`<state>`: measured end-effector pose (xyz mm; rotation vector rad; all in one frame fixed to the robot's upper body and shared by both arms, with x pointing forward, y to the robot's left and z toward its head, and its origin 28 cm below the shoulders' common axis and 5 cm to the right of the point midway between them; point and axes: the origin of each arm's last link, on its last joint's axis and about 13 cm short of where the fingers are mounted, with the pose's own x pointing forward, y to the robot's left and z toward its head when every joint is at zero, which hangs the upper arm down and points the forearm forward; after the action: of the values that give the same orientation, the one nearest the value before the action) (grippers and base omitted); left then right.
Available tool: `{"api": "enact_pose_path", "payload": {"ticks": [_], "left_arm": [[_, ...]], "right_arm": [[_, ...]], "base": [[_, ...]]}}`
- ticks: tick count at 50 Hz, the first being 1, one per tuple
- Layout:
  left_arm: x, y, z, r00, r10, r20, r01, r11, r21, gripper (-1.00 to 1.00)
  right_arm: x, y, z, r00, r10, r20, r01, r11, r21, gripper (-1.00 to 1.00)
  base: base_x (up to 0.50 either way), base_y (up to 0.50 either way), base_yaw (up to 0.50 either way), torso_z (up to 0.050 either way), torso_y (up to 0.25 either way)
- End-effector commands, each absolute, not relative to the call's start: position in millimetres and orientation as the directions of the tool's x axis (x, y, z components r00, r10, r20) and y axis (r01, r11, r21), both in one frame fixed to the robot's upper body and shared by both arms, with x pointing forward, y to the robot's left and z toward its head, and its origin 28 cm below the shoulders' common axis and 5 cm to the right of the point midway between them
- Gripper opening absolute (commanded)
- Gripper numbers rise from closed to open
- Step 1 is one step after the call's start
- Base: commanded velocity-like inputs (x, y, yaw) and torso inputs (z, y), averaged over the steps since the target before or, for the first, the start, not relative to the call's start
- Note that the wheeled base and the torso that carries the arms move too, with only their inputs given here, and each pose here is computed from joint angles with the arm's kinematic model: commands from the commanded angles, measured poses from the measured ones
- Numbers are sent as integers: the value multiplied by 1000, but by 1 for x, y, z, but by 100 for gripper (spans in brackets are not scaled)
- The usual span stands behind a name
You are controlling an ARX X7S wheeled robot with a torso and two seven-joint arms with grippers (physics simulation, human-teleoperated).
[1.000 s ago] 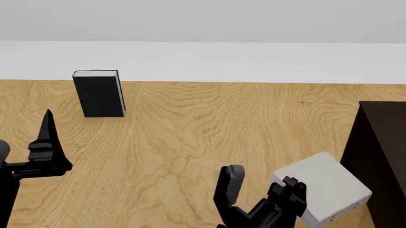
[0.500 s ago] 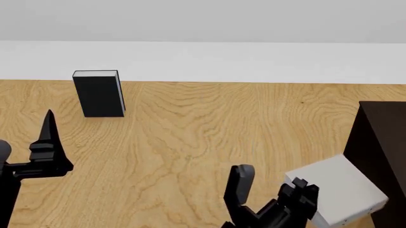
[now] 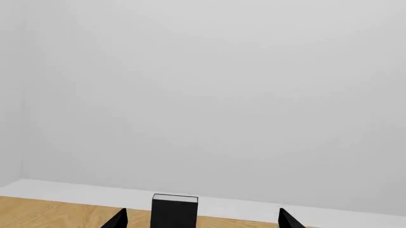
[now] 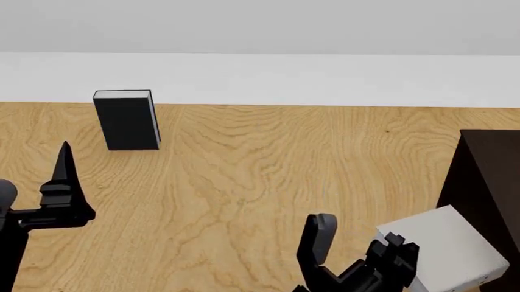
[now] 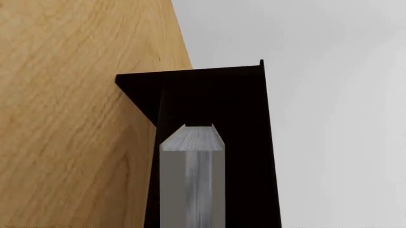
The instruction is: Pick up the book on the right and place it on the cabinet shelf.
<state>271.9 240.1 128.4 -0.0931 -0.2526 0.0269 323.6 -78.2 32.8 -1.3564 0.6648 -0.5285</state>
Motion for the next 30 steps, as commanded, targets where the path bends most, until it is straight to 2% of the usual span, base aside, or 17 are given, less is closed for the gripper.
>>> {"api": "enact_pose_path", "payload": {"ticks": [1,30], "left_arm": [[272,240,128,968,39,247,-16,995,-94,100],[279,236,118,973,35,229,-24,998,-54,100]], "right_arm": [[327,-92,37,727,-687,4,-11,-17,-1000,-100],[325,-116,29,695,-719,9,-23,-35,-999,-100]], "base": [[0,0,0,0,0],[0,0,0,0,1]]}}
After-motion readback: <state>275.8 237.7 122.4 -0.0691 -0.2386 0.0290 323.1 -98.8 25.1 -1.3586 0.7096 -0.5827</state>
